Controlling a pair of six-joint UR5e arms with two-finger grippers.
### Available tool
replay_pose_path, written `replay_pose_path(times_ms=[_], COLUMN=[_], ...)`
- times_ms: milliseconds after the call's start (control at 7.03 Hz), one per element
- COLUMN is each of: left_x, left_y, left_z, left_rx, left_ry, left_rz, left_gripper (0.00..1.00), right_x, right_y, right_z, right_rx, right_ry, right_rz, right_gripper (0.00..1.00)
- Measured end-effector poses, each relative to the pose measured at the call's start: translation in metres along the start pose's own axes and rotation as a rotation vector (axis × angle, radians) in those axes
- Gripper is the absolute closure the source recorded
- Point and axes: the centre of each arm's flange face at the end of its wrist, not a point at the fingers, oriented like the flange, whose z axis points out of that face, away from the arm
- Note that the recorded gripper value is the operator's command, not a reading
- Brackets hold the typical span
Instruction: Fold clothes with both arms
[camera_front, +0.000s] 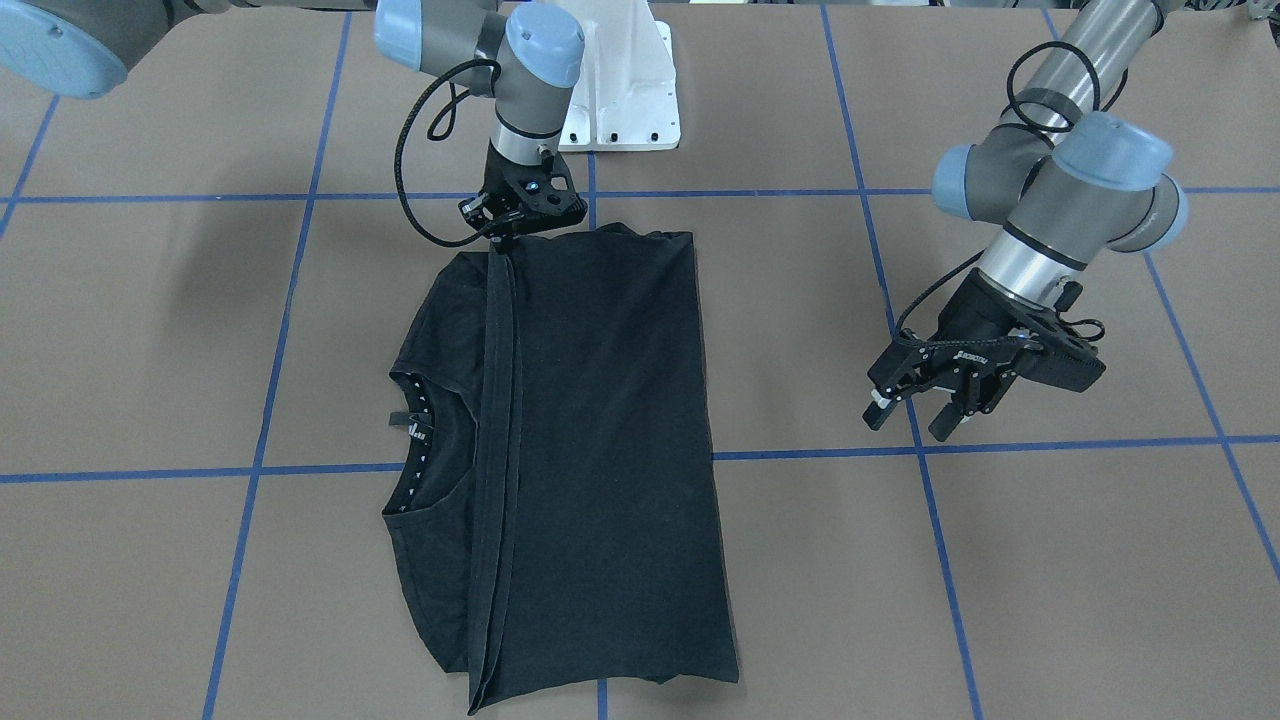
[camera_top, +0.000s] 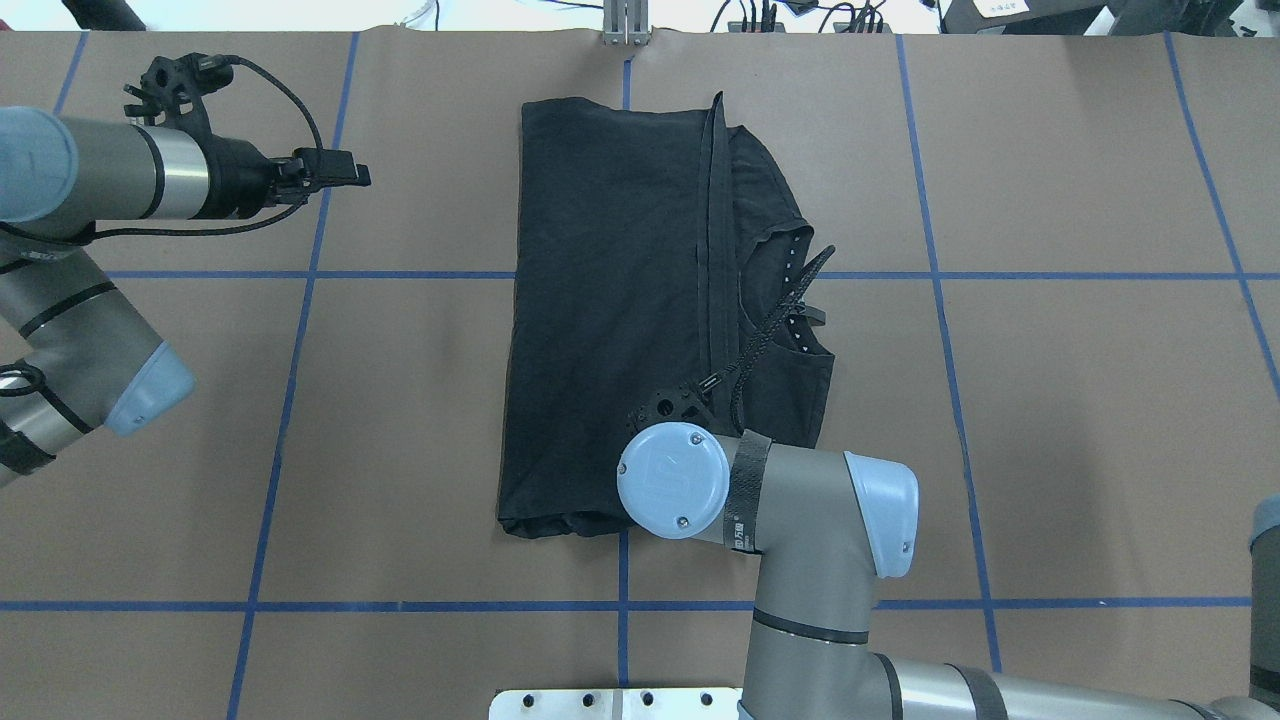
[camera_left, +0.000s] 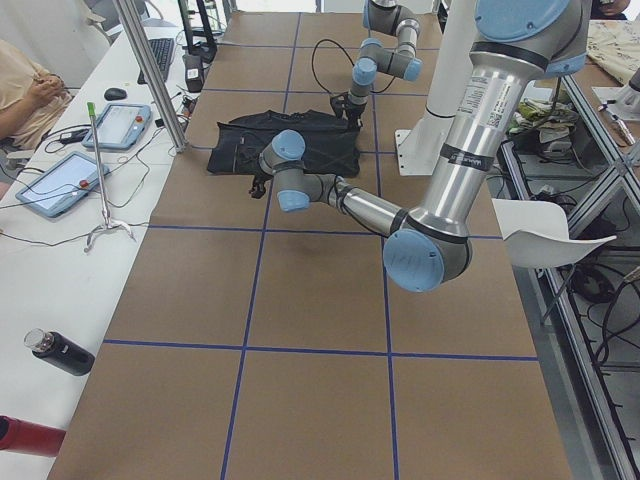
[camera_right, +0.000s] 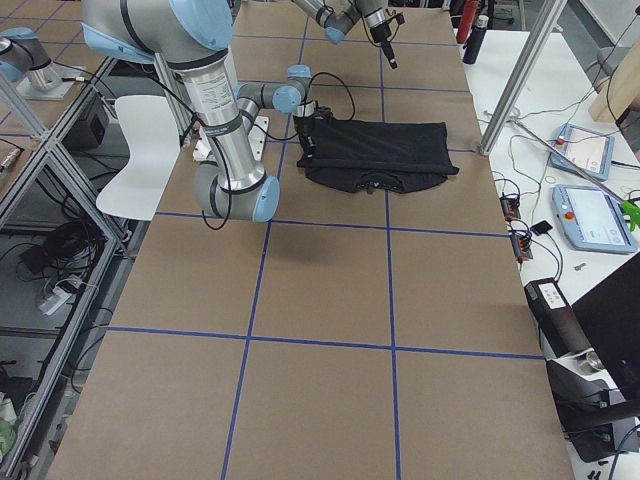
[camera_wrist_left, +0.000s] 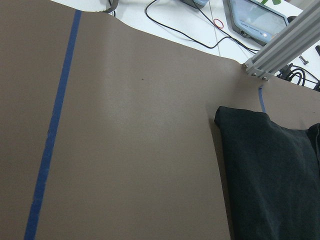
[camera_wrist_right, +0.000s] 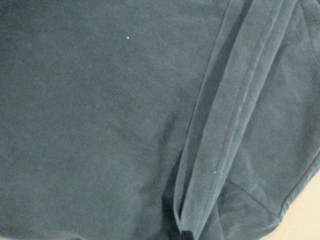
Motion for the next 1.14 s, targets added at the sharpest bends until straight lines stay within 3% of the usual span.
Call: replay_pose_path(times_ms=[285, 427, 569, 711, 854, 996, 1138], left_x=[0.0, 0.001, 0.001, 0.002, 0.002, 0.002, 0.003], left_y=[0.0, 0.0, -0.001, -0.001, -0.001, -0.001, -0.001], left_z=[0.0, -0.001, -0.001, -0.002, -0.002, -0.003, -0.003], left_rx=[0.0, 0.002, 0.003, 0.005, 0.006, 0.006, 0.007], left_ry=[0.0, 0.002, 0.004, 0.005, 0.005, 0.006, 0.006], left_rz=[0.0, -0.001, -0.001, -0.001, -0.001, -0.001, -0.001], left_gripper=[0.0, 0.0, 0.0, 0.0, 0.0, 0.0, 0.0], right_x=[0.02, 0.034, 0.037, 0.037, 0.042, 0.05, 0.059], right_y=[0.0, 0.018, 0.044, 0.062, 0.065, 0.06, 0.053], right_z=[-0.01, -0.003, 0.013, 0.025, 0.026, 0.023, 0.018], right_rx=[-0.001, -0.016, -0.022, -0.01, 0.001, -0.002, -0.013], right_ry=[0.001, 0.011, 0.0, -0.05, -0.102, -0.133, -0.156], right_rz=[0.015, 0.045, 0.138, 0.263, 0.349, 0.395, 0.424], right_gripper=[1.0, 1.0, 1.0, 1.0, 0.84, 0.01, 0.0])
